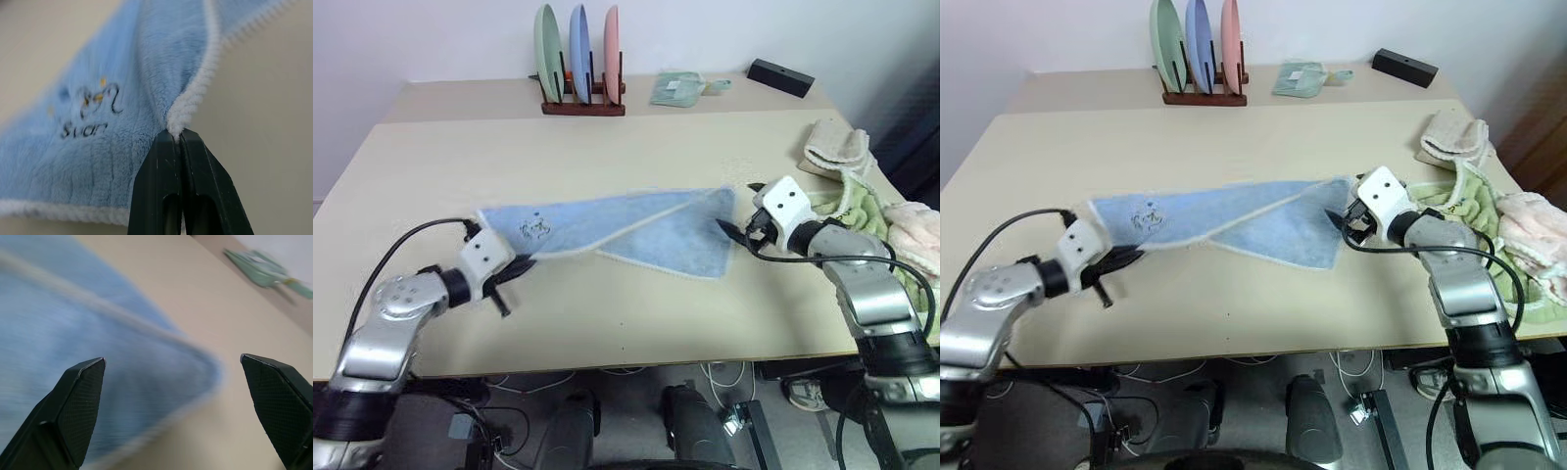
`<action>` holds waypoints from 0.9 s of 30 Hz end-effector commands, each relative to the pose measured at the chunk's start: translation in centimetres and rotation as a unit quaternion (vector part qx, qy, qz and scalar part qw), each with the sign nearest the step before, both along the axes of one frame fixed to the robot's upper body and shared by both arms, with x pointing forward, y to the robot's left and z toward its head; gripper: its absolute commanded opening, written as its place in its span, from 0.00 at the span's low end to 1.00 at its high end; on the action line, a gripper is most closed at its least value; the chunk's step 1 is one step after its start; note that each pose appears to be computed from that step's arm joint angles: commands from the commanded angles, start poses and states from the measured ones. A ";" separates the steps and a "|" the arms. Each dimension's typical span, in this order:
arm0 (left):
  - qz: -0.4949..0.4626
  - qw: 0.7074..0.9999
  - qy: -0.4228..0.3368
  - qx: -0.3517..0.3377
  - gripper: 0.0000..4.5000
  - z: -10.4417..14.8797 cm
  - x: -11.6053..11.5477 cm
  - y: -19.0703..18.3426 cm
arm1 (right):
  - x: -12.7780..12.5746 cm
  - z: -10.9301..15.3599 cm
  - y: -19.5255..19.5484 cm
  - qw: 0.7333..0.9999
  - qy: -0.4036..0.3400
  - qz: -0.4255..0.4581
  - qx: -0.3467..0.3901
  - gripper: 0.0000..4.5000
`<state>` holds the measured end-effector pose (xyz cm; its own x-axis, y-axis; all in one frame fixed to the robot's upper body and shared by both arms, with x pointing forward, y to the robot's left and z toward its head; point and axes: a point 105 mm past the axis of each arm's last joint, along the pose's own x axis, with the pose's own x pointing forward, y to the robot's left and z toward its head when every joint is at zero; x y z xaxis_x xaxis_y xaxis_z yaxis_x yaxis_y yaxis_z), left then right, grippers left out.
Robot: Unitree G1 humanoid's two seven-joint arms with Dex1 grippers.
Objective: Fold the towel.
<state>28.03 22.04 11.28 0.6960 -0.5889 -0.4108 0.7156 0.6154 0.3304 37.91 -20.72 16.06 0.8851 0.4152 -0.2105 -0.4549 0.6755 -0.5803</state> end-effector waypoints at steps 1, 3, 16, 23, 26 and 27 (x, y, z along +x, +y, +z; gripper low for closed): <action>-0.005 1.000 0.002 -0.002 0.01 1.1 -1.1 0.5 | 1.6 0.7 -0.3 0.999 -0.029 0.003 -0.038 1.00; -0.002 1.000 0.007 0.004 0.01 0.8 -1.4 0.8 | 2.1 0.5 -0.2 0.998 -0.030 0.010 -0.047 1.00; 0.032 0.999 0.001 0.015 0.01 -0.5 -1.2 2.2 | 4.6 -0.2 1.7 0.971 -0.070 0.104 -0.204 1.00; 0.037 0.999 0.002 0.017 0.00 -1.1 -1.7 2.4 | 4.9 -0.4 1.8 0.961 -0.087 0.115 -0.237 0.38; 0.042 0.999 -0.006 0.016 0.00 -1.1 -1.7 2.4 | 4.7 0.3 1.7 0.959 -0.103 0.117 -0.235 0.05; 0.046 0.999 -0.014 0.014 0.00 -0.9 -1.4 2.4 | 4.6 0.5 1.5 0.958 -0.108 0.117 -0.239 0.02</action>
<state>26.24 24.02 9.46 0.7265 -0.5281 -0.4396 0.6769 0.6600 0.3258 42.42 -19.18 14.01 0.8074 0.4912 -0.3267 -0.4696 0.1999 -0.8599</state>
